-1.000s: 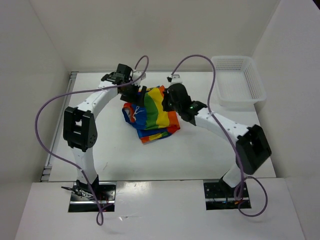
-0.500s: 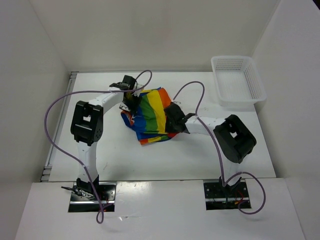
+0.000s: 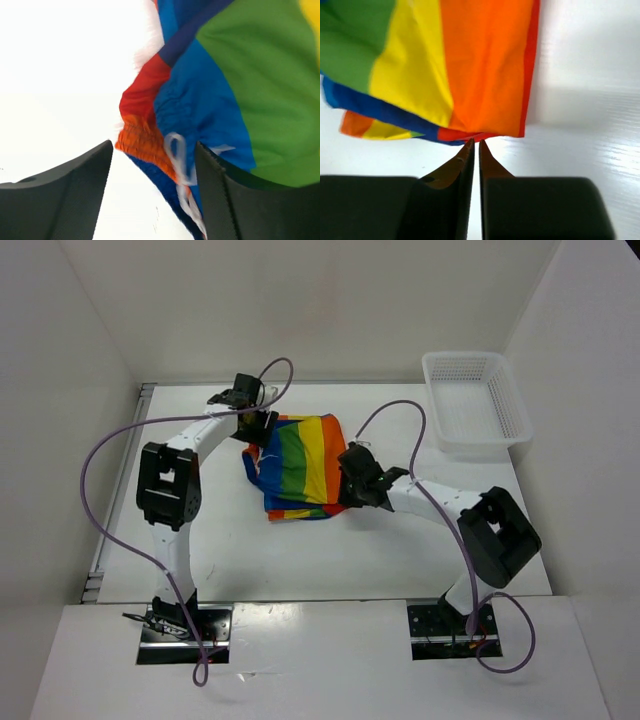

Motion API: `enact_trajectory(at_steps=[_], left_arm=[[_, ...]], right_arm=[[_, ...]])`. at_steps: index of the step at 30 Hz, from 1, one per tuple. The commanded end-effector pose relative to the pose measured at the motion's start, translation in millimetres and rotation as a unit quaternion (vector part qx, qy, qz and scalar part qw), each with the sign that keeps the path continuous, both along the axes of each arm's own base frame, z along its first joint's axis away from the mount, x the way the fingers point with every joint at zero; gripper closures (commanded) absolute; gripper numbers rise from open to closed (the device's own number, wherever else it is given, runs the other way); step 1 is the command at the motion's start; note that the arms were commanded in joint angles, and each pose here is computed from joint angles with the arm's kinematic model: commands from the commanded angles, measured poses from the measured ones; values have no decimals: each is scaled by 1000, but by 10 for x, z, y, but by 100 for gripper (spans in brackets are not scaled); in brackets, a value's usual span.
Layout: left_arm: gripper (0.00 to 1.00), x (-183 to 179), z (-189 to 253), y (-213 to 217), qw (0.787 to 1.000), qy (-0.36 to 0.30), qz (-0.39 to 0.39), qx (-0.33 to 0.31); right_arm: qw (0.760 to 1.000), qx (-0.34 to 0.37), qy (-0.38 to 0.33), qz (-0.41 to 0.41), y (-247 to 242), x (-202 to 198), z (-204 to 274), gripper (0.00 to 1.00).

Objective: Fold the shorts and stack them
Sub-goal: Fold the shorts

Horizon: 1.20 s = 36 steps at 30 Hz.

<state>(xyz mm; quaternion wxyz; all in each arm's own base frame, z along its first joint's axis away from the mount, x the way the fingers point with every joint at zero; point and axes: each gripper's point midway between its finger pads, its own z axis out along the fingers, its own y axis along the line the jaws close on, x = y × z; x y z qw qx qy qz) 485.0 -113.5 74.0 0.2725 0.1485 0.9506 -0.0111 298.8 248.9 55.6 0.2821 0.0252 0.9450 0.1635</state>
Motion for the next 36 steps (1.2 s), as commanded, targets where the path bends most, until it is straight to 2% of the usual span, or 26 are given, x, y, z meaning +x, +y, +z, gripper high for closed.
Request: enact_trajectory(at_steps=[1, 4, 5, 6, 8, 11, 15, 16, 17, 18, 20, 21, 23, 24, 25, 26, 27, 28, 29, 31, 33, 35, 36], left_arm=[[26, -92, 601, -178, 997, -52, -30, -48], [21, -333, 749, -231, 996, -33, -48, -71], [21, -410, 700, -266, 995, -17, -56, -81], [20, -473, 647, -267, 995, -3, -57, -82], [20, -650, 471, -285, 994, 28, -63, -81], [20, -774, 299, -290, 993, 52, -66, -85], [20, -841, 35, -347, 992, 71, -72, -76], [22, -875, -53, -338, 991, 83, -71, -74], [26, -854, -48, -344, 992, 79, -72, -75], [28, -860, -103, -342, 991, 85, -71, -73], [35, -872, -190, -339, 990, 96, -70, -71], [42, -893, -196, -332, 990, 100, -69, -70], [49, -923, -238, -324, 989, 110, -69, -68], [52, -944, -268, -298, 989, 113, -66, -62], [60, -972, -295, -290, 989, 118, -65, -61], [64, -987, -303, -264, 989, 121, -62, -55], [66, -1019, -346, -224, 989, 125, -58, -46], [66, -1065, -395, -193, 989, 133, -55, -40], [66, -1053, -357, -180, 990, 126, -54, -37], [66, -1125, -388, -134, 989, 132, -51, -29], [66, -1160, -392, -107, 990, 133, -48, -25], [64, -1266, -422, -76, 988, 145, -48, -22], [61, -1254, -386, -63, 989, 139, -46, -19]], right_arm=[[997, 27, -69, 0, 27, 298, 643, 84], [991, 68, -116, -9, 9, 626, 1011, 70], [991, 66, -113, -29, -136, 859, 942, 52], [988, 74, -134, -31, -132, 1102, 1138, 44], [988, 58, -136, -35, -228, 1580, 1138, 31], [991, 44, -124, -26, -202, 2034, 1039, 29], [992, 29, -126, 1, -110, 2393, 817, 25], [989, 30, -142, 13, -56, 2506, 898, 25], [991, 30, -134, 12, -75, 2564, 817, 25], [994, 23, -104, 12, -100, 2604, 513, 25], [994, 35, -104, 13, -58, 2744, 491, 24], [996, 34, -77, 15, -76, 2754, 225, 24], [995, 47, -81, 18, -1, 2851, 244, 24], [996, 55, -71, 27, 43, 2837, 198, 28], [996, 55, -70, 27, 66, 2903, 139, 33], [996, 58, -66, 31, 89, 2906, 116, 46], [996, 60, -62, 27, 97, 2916, 93, 53], [996, 63, -60, 30, 115, 2920, 66, 62], [996, 63, -60, 30, 115, 2920, 66, 81], [996, 67, -62, 20, 114, 2944, 103, 94], [996, 67, -64, 1, -34, 3034, 99, 99], [995, 68, -69, -4, -94, 3077, 137, 99], [995, 70, -76, -4, -87, 3102, 193, 88]])
